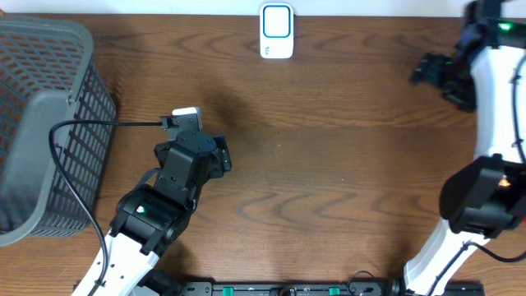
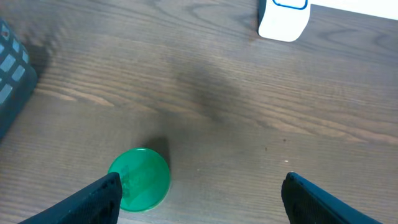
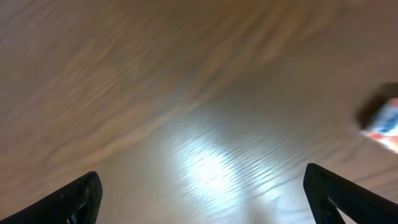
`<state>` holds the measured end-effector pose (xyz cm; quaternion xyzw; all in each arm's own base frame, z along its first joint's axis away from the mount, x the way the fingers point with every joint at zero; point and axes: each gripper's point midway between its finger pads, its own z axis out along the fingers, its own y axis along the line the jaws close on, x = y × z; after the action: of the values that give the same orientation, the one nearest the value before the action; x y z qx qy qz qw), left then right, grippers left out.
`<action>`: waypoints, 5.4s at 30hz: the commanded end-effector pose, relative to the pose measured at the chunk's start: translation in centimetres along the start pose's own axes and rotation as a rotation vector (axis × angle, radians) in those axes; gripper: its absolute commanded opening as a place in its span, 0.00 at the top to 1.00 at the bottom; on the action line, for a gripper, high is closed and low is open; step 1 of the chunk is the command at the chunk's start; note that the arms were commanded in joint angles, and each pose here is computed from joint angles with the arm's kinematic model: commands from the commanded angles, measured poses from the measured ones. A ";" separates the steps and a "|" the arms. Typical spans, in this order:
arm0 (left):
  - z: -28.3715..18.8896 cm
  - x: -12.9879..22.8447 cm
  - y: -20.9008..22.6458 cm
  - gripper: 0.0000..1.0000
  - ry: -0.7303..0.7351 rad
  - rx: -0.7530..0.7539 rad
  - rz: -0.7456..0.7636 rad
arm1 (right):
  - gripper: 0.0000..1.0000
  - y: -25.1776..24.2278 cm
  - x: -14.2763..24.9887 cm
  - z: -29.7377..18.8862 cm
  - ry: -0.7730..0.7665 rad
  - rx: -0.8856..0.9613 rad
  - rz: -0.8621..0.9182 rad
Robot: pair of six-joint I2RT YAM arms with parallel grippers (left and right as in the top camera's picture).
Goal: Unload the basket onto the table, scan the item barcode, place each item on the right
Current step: 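Move the left gripper down onto the green-lidded jar and grasp it, then slide the jar with the left gripper toward the table centre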
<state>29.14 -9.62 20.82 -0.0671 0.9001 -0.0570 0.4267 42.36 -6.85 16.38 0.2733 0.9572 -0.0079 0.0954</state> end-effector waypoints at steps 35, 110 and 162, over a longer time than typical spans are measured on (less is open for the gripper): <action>9.3 7.4 5.3 0.02 0.467 -0.082 0.193 | 0.01 9.7 8.3 -0.9 0.134 -0.090 -0.277; 12.0 12.5 -10.6 0.36 0.374 0.016 -0.429 | 0.01 3.9 7.6 -0.8 0.208 0.019 -0.171; 11.7 13.5 -18.3 0.11 0.522 0.255 -0.205 | 0.01 3.9 7.7 -0.9 0.214 0.015 -0.171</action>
<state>30.54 -29.33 4.71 -0.0937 0.9582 -0.2042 0.1773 37.91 0.53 15.85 0.1965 0.9804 0.0036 -0.0105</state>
